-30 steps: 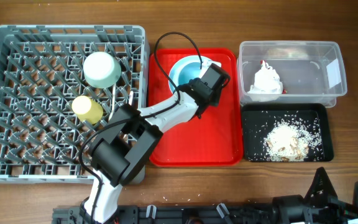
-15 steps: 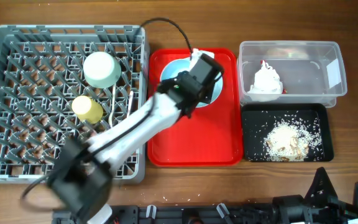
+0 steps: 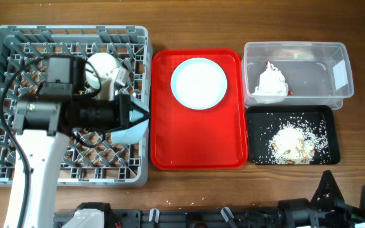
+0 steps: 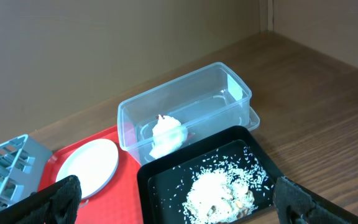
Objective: Sort waste into correct bins and load items into the dishwasher rack
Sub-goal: 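Grasp the light-blue bowl with the left gripper and set it in the rack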
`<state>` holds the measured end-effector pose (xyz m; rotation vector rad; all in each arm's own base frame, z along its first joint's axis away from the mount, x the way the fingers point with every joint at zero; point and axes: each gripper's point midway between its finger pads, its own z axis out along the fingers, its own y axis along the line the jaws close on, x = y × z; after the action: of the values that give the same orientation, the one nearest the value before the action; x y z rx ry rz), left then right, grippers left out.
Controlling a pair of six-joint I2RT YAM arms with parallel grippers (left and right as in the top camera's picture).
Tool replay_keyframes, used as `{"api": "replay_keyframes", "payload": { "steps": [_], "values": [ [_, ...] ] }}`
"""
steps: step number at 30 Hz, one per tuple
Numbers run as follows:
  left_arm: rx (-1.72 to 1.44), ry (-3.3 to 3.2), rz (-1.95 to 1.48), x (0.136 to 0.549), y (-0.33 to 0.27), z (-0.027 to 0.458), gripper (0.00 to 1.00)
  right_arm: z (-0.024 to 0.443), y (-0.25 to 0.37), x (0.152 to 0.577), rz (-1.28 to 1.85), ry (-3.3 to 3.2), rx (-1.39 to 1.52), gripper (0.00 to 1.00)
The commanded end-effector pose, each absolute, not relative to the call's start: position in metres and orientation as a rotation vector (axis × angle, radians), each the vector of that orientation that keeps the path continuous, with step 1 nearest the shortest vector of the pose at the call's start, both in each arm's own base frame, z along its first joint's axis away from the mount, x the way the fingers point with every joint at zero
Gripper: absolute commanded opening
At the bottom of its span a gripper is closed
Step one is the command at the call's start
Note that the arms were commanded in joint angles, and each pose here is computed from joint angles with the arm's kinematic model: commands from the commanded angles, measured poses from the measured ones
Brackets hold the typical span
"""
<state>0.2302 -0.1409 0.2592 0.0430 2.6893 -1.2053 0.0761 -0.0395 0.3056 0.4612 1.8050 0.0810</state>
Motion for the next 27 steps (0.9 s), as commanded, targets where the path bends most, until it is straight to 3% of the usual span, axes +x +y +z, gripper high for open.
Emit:
{"api": "replay_keyframes", "payload": {
  "steps": [1, 8, 14, 27],
  "values": [
    [0.138, 2.415, -1.735, 0.227, -0.148, 0.273, 0.04, 0.308, -0.043, 0.073, 0.074, 1.783, 0.480, 1.00],
    [-0.161, 2.486, -1.859, 0.232, -0.130, 0.198, 0.04, 0.308, -0.043, 0.073, 0.073, 1.783, 0.480, 1.00],
    [-0.421, 2.536, -1.743, 0.232, -0.090, 0.153, 0.04, 0.308, -0.043, 0.073, 0.073, 1.783, 0.480, 1.00],
    [-0.702, 2.515, -1.606, 0.230, -0.042, 0.133, 0.04, 0.308, -0.043, 0.073, 0.073, 1.783, 0.480, 1.00]
  ]
}}
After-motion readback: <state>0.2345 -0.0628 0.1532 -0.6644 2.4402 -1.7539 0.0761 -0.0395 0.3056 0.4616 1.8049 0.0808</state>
